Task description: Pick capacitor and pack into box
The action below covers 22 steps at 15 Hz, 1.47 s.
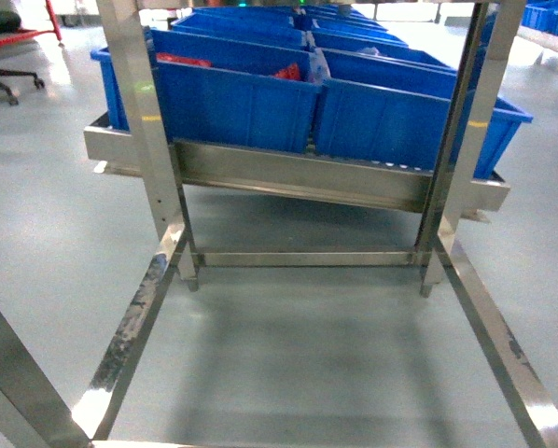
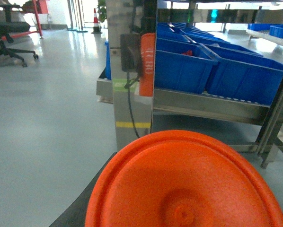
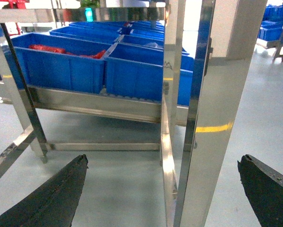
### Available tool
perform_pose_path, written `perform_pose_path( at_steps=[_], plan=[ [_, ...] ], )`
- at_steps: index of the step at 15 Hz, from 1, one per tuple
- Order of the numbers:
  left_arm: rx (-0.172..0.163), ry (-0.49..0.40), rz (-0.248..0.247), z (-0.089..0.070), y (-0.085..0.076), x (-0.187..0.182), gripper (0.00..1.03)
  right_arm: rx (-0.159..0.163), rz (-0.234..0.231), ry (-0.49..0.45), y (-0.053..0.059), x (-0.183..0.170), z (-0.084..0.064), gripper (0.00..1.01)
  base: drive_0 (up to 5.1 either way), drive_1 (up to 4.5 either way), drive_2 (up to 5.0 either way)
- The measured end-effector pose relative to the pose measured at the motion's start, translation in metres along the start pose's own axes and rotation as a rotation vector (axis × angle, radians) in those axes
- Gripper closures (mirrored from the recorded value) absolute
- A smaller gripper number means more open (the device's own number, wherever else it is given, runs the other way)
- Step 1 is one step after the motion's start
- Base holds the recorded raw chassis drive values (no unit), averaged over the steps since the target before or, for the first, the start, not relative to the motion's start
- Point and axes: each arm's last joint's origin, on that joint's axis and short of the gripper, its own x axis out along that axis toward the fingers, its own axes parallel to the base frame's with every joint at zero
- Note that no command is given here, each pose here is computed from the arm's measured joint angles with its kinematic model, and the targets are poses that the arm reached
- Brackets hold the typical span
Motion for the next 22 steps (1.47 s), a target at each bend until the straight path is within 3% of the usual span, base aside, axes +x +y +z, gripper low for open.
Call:
perform_pose_path(
  at_steps=[17, 22],
  plan=[
    [0.000, -0.002, -0.002, 0.0001, 0.0000, 0.0000, 0.60, 0.000, -0.003, -0.003, -0.0001, 0.0000, 0.0003, 0.03, 0.0, 0.00, 0.0],
    [0.000, -0.001, -0.001, 0.0001, 0.0000, 0.0000, 0.60, 0.000, -0.001, -0.003, 0.0000, 0.0000, 0.0003, 0.03, -4.9, 2.51, 2.5]
  ],
)
